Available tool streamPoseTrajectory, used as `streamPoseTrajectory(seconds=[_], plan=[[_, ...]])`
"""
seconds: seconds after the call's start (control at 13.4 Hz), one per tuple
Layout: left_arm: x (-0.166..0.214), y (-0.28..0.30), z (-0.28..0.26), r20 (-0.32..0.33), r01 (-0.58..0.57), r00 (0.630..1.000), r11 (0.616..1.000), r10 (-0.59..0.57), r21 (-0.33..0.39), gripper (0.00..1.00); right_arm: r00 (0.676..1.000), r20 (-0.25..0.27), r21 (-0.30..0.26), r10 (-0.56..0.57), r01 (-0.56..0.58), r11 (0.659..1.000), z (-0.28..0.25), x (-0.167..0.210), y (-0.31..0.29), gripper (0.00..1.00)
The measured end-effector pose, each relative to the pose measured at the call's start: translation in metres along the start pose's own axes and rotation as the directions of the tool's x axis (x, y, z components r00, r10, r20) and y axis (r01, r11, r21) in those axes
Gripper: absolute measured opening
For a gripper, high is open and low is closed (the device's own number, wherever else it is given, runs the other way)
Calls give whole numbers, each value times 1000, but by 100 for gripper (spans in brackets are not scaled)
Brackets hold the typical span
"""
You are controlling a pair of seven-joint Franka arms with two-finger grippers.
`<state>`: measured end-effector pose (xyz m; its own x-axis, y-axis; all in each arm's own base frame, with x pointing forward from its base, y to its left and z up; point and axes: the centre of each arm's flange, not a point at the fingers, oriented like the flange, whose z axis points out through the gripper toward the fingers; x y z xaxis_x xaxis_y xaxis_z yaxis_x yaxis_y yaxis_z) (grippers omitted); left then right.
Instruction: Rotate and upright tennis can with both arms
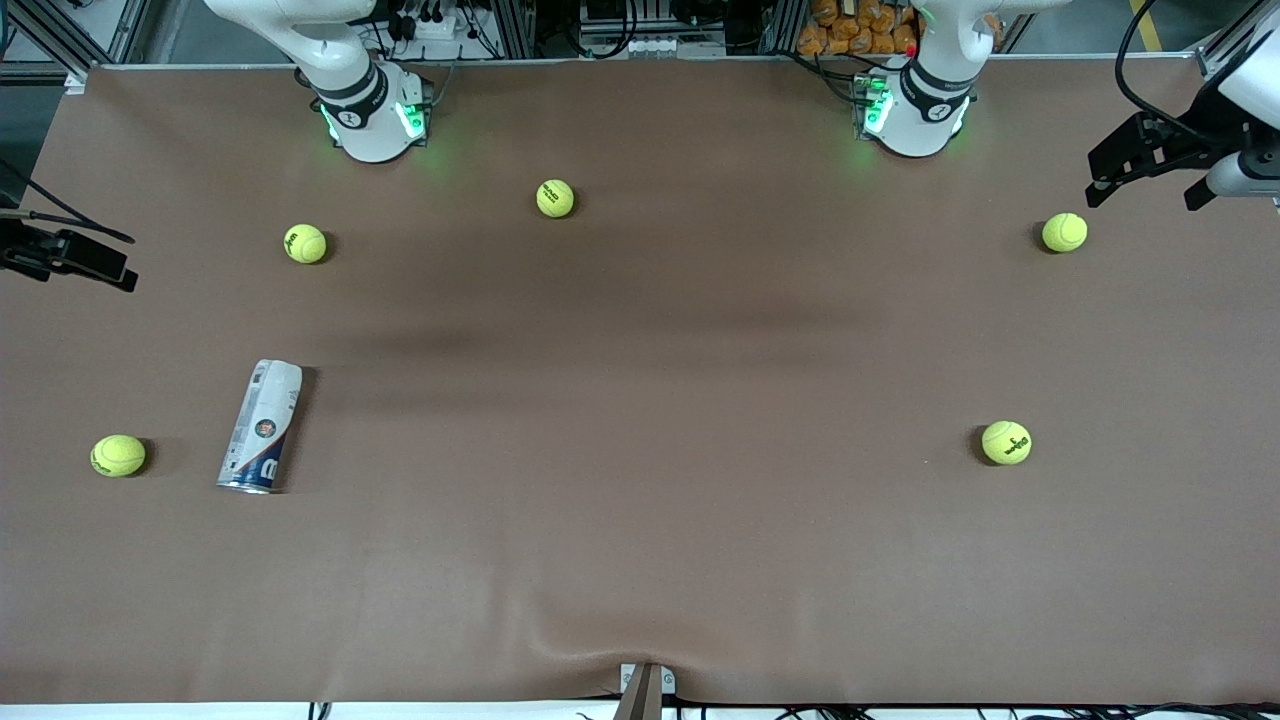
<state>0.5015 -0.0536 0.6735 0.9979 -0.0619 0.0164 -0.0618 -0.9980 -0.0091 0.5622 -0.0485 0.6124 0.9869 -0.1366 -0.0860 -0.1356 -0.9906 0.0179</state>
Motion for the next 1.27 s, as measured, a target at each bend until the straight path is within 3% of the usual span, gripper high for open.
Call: streamPoseTrajectory(seconds=[1.27], plan=[[15,-9,30,63,16,998,1000,-16,-3,100,1000,7,-1,-10,10,1000,3,0,-5,100]])
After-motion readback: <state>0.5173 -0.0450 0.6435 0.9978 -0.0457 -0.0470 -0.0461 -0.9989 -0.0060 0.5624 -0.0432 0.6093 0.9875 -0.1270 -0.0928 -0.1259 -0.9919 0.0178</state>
